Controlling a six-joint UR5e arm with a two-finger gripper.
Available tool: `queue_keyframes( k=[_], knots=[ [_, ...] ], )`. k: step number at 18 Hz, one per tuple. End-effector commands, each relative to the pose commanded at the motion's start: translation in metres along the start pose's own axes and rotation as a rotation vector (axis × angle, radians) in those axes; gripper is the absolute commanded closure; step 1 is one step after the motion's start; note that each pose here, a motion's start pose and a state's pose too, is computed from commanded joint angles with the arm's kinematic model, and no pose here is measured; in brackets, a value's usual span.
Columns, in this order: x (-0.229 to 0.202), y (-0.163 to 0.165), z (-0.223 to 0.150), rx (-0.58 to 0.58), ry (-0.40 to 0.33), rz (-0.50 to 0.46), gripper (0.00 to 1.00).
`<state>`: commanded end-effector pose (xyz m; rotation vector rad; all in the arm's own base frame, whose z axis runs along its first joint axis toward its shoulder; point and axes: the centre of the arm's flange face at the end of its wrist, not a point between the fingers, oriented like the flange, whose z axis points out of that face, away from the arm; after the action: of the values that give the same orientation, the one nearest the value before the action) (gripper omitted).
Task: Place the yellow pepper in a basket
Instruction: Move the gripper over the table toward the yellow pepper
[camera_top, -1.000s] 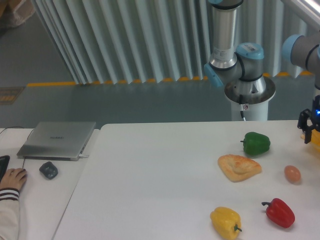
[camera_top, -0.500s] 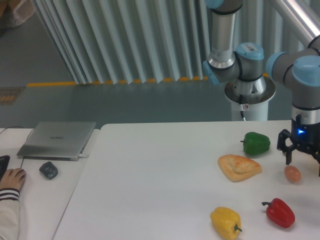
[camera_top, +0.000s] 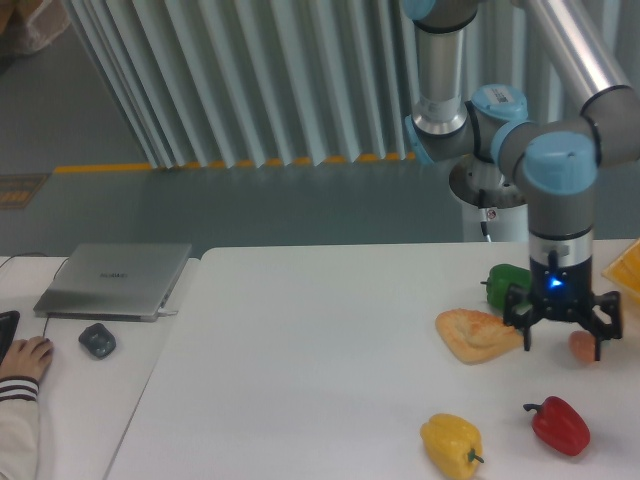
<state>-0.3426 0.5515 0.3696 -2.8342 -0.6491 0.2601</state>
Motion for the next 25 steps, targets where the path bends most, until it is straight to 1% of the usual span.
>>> queue_keyframes(
  k=[1,2,4,5,6,9,11,12,16,17,18,21,25],
  knots=[
    [0.003,0.001,-0.001,0.0,0.003,-0.047,0.0],
    [0.014,0.0,-0.005,0.005,0.002,-0.114,0.0],
    [0.028,0.0,-0.006,0.0,-0.004,-0.199,0.0],
    [0.032,-0.001,-0.007,0.0,-0.032,-0.245,0.0],
    [0.047,-0.003,-0.007,0.0,-0.059,-0.308,0.0],
    [0.069,-0.005,0.001,0.001,-0.095,-0.481,0.0],
    [0.087,-0.008,0.005,0.021,-0.105,-0.489,0.0],
    [0.095,-0.008,0.011,0.016,-0.108,-0.511,0.0],
    [0.122,-0.011,0.013,0.019,-0.088,-0.542,0.0],
    [0.126,-0.015,0.015,0.024,-0.084,-0.587,0.0],
    [0.127,-0.02,0.022,0.022,-0.086,-0.614,0.0],
    [0.134,-0.026,0.032,0.026,-0.09,-0.64,0.0],
    [0.131,-0.034,0.045,0.025,-0.088,-0.642,0.0]
  ],
)
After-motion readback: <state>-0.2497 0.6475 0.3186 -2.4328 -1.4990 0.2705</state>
